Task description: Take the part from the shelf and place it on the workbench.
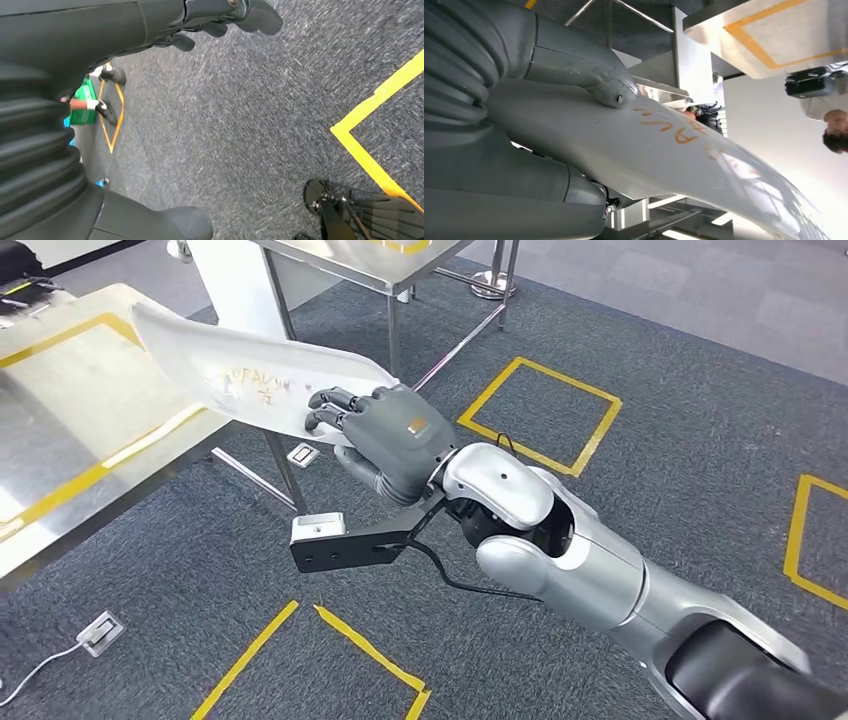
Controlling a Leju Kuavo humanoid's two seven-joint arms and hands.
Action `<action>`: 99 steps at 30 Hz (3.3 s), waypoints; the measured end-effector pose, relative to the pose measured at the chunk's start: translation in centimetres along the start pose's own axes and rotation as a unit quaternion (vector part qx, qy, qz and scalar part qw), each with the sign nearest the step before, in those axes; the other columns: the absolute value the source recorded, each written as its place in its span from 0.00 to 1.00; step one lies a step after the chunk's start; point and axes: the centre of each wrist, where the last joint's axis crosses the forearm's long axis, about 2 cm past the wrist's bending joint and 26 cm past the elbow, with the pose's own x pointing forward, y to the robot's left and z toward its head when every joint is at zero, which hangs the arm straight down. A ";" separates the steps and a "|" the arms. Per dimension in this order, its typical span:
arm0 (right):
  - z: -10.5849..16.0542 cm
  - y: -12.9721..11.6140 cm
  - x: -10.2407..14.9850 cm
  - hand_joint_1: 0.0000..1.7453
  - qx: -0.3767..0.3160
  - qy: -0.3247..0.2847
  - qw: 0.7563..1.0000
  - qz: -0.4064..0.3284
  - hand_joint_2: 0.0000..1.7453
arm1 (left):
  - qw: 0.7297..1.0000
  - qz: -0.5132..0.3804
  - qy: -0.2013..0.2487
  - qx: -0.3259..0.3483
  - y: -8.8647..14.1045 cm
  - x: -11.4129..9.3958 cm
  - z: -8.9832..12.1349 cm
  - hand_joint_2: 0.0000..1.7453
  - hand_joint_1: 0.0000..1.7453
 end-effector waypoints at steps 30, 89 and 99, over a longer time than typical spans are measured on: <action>-0.3 -0.6 0.0 1.00 -0.002 0.001 1.000 0.002 1.00 | 1.000 0.002 0.008 -0.008 -0.1 0.2 0.0 1.00 0.00; -0.3 -0.8 -1.0 1.00 -0.009 0.017 1.000 -0.006 1.00 | 0.999 0.011 0.031 -0.020 0.2 0.3 -0.1 1.00 0.00; -0.7 -0.8 -0.3 1.00 -0.009 0.016 1.000 -0.007 1.00 | 0.998 0.015 0.031 -0.047 0.4 0.4 -0.2 1.00 0.00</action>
